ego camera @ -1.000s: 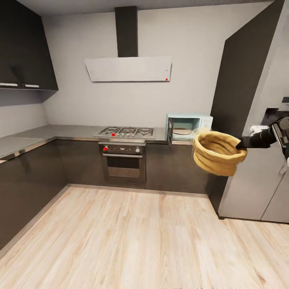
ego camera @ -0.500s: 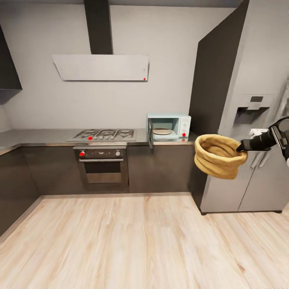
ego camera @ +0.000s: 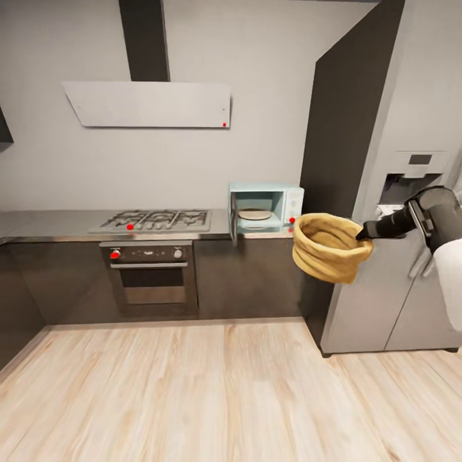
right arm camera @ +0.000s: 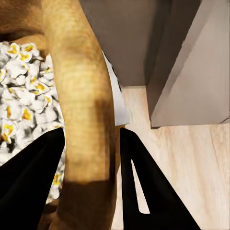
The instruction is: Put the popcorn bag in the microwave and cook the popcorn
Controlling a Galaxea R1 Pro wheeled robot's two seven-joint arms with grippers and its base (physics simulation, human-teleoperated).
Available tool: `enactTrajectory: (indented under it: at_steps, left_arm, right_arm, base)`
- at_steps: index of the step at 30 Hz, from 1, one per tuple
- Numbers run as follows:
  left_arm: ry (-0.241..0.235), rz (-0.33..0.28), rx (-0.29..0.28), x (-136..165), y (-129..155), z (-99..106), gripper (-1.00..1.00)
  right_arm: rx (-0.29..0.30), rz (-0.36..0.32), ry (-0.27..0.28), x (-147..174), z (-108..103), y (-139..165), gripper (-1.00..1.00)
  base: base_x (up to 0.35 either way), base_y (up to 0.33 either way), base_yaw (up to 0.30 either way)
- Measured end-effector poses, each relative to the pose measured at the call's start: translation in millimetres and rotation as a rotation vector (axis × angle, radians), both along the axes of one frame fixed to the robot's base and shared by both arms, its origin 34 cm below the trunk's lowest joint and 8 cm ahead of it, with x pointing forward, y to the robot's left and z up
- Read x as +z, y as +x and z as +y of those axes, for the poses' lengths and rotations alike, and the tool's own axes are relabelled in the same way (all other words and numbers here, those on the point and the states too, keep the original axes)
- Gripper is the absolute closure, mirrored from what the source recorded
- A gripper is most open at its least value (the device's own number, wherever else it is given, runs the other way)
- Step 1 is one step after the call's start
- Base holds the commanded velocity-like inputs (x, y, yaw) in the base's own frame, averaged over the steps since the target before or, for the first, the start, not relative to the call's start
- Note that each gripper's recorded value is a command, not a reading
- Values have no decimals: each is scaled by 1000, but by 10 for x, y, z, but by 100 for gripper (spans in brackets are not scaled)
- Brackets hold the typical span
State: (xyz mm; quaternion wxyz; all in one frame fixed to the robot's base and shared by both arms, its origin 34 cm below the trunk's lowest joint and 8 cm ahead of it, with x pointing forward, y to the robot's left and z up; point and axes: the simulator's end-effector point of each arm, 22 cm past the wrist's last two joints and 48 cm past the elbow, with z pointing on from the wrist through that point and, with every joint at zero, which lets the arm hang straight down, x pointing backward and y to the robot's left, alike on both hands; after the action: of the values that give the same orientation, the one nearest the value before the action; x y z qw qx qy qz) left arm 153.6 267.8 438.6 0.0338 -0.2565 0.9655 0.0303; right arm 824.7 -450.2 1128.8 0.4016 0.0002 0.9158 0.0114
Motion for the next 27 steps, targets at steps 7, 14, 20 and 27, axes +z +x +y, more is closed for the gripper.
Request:
enactTrajectory:
  at_steps: [7,14,20,27]
  left_arm:
    - [0,0,-1,0,0,0,-100]
    - [1,-1,-3,0,3,1,-100]
    - [0,-1,-3,0,2,1,-100]
    - [0,0,-3,0,1,0,-100]
  right_arm:
    - [64,2,-1,-18,449,116,100]
    - [97,2,-2,-23,683,164,100]
    - [170,2,12,-40,1201,241,100]
    - [173,-1,-3,-23,1237,251,100]
  base:
    - [320,-89,0]
    - [320,-93,0]
    - [320,-93,0]
    - [320,-93,0]
